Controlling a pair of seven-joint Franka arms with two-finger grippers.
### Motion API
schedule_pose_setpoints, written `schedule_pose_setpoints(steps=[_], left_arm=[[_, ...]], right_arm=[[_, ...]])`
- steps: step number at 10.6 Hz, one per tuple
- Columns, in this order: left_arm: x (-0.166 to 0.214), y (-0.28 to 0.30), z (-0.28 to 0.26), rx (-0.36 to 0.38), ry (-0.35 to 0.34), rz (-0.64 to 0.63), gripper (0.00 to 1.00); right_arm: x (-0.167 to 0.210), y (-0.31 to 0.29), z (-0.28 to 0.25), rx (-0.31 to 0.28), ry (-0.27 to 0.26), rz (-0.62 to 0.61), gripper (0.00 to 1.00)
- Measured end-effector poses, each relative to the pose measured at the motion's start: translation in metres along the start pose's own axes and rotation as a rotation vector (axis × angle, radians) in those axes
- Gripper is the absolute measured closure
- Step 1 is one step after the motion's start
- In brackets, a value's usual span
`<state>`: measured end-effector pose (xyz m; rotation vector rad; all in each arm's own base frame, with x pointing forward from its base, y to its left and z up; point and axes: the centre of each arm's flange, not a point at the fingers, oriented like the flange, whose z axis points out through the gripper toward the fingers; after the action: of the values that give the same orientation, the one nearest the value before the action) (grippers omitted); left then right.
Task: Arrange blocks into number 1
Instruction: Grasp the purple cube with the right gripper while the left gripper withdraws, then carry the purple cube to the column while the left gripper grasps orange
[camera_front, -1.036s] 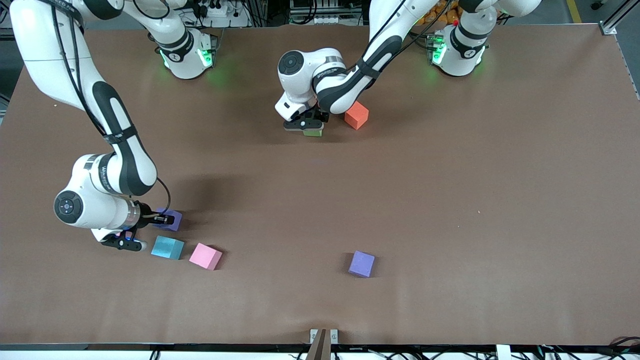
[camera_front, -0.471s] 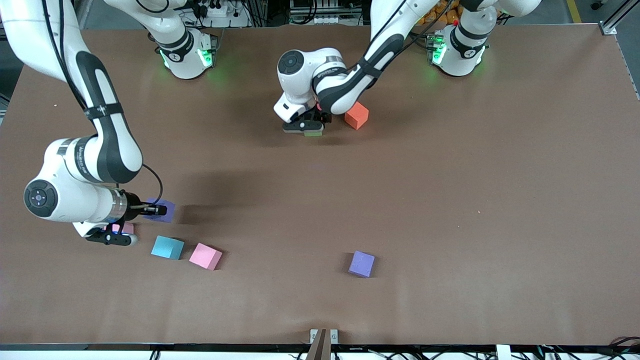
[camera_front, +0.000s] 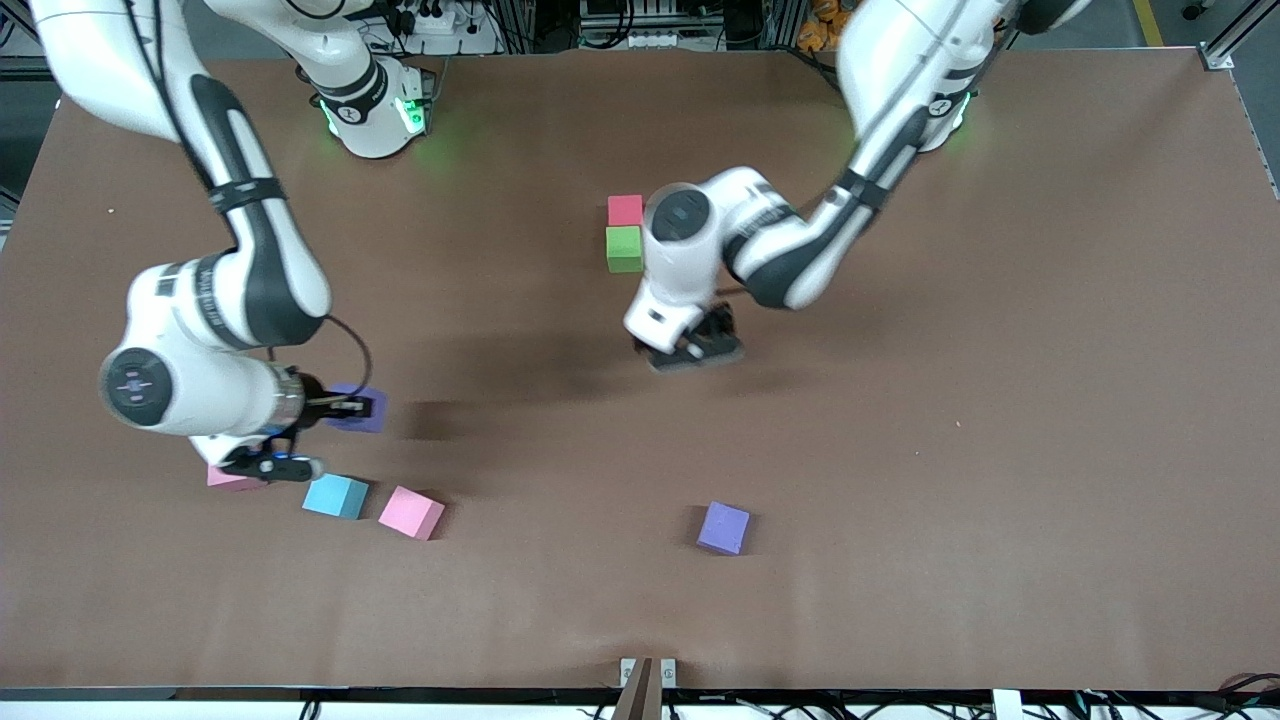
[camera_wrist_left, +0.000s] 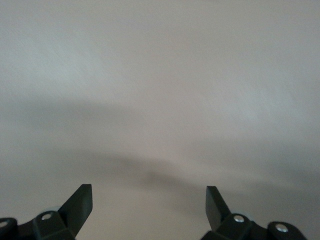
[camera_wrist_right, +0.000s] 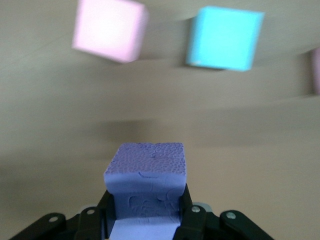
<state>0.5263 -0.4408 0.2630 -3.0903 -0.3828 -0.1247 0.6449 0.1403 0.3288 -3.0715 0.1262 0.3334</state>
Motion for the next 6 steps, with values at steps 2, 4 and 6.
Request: schedule_pose_setpoints(steps=[2, 4, 6], left_arm=[[0.04, -0.024, 0.011, 0.02, 0.016, -0.066, 0.0], [0.066, -0.035, 0.02, 0.026, 0.034, -0.096, 0.0], [0.099, -0.039, 0.021, -0.012, 0.079, -0.075, 0.0]], right_arm=[[-0.031, -0.082, 0.011, -0.029, -0.011, -0.02, 0.48], [-0.073, -0.163, 0.028, -0.059, -0.01, -0.019, 0.48], [-0.121, -0.231, 0.06, -0.069, 0.022, -0.036, 0.48]])
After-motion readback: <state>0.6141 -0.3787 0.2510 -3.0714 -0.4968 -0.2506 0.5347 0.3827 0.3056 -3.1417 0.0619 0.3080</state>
